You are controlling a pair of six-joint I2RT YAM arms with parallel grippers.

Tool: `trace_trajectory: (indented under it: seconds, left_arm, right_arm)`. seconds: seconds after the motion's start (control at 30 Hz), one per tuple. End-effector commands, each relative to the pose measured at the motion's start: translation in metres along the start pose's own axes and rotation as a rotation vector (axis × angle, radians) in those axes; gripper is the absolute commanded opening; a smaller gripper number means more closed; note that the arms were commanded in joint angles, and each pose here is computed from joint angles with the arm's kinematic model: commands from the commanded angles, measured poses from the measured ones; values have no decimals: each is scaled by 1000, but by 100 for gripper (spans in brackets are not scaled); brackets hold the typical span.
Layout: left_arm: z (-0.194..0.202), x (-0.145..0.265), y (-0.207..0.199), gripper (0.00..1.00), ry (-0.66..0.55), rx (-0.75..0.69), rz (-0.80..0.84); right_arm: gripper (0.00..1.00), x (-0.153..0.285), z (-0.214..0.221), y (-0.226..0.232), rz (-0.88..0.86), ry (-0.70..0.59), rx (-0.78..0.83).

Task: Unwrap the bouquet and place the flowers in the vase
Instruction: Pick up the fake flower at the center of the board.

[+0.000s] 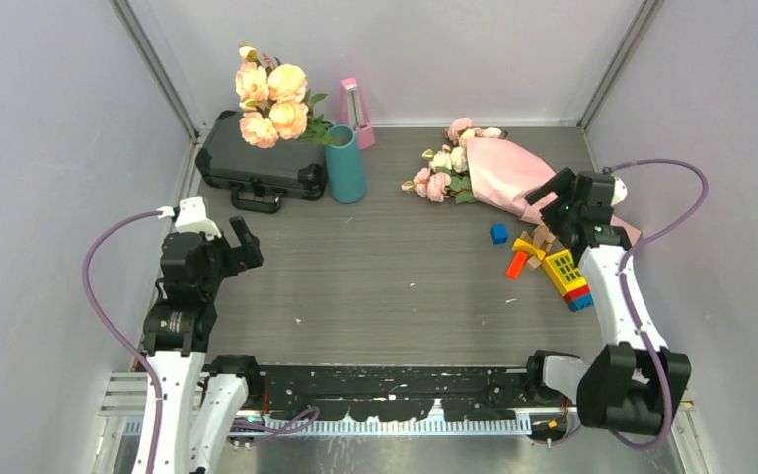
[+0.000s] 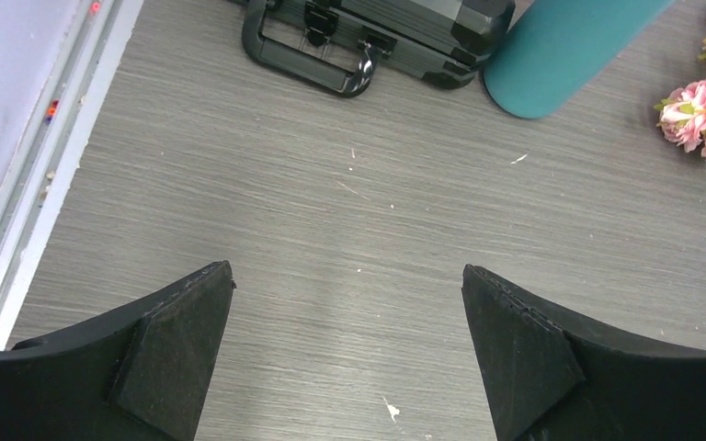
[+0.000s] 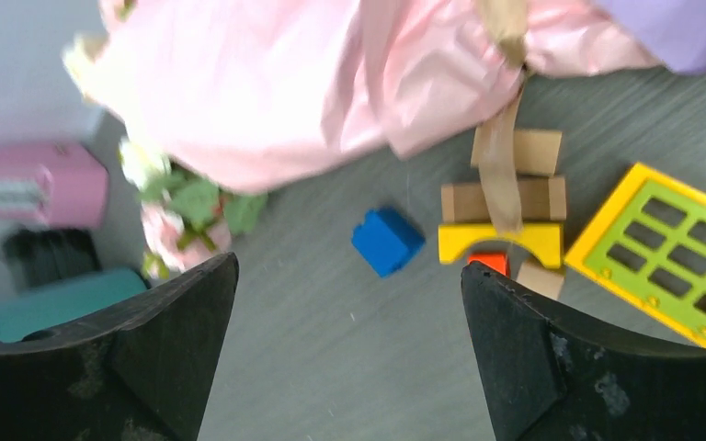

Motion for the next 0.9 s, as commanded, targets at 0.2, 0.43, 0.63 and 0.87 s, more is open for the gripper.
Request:
trace_trajectory:
  seconds: [0.2,0.43,0.63,0.87]
  left_arm:
    - [-1,-10,-10,98,40,-12,48]
    - [4,-13,-12,98,74,-22,61]
    - [7,-13,-15,98,91,-34,78]
    - [10,-12,-16,98,104,-43,90]
  right_arm:
    - [90,-60,-56,-45,-41,-139,-514]
    - [88,-82,-70,-68,53,-243,-649]
    - [87,-101,-65,-82,122,-246,-736]
    - [85,-112,-59,-85,133,-224,-779]
Point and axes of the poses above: each gripper's point midway between its finger pads, its own x axis back along the fingers, its own y axis along the line the jaws close on, z = x × y, the point moved 2 cm from there along x, back along the fingers, and after that the axes turned 6 degrees about x, right-handed, at the moved point
